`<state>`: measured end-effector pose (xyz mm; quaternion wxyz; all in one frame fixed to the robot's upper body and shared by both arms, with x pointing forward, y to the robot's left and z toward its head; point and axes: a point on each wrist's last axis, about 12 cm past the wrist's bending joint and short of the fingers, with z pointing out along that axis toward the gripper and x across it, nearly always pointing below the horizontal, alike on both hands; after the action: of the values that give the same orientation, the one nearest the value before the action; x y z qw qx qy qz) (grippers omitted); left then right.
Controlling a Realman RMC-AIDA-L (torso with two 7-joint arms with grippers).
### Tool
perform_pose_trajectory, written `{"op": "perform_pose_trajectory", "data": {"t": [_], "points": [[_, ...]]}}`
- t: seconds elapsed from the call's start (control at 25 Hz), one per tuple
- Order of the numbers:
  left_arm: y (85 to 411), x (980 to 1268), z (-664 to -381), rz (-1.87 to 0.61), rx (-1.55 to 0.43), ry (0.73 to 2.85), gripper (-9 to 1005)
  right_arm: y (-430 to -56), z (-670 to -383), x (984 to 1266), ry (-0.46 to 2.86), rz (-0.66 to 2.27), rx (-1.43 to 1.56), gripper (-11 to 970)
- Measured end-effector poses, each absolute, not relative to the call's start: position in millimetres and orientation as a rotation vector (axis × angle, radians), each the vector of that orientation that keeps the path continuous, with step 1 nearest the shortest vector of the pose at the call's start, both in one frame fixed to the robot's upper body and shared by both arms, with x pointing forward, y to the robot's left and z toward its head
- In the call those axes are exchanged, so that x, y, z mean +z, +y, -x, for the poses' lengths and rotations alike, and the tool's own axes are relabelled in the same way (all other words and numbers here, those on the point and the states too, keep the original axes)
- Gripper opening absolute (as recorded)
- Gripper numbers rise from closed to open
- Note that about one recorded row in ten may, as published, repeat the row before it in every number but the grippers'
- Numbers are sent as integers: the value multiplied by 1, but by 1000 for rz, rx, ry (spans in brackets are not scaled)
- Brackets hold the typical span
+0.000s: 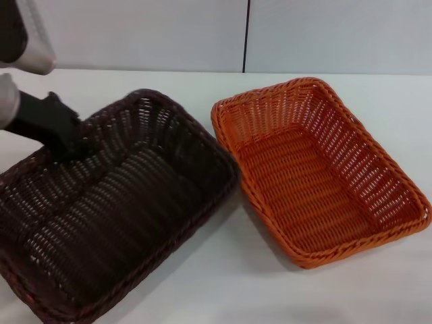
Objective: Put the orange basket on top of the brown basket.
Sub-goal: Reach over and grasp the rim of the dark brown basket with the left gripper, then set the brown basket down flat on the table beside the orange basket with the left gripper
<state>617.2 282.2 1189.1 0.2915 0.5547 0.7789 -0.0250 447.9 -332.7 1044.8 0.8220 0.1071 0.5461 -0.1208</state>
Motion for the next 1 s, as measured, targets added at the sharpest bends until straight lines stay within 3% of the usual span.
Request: {"op": "perform_pose_trajectory", "data": {"t": [0.16,0.32,0.72,1.0], "points": [[278,1187,-620,-1482,-79,2064,292,-333,-447,1045,1161,-228,-257,823],[249,1178,-631,-1477,-127,1984,285,-330,-450,1046,1159,-221,-247,823],[217,1168,-638,-1399,-200,1858,280,-330,-455,1047,1160,-211,-239,823],[211,1167,-638,-1345,-255,1838,293,-330,-455,1047,1163,-209,-241,823]]}}
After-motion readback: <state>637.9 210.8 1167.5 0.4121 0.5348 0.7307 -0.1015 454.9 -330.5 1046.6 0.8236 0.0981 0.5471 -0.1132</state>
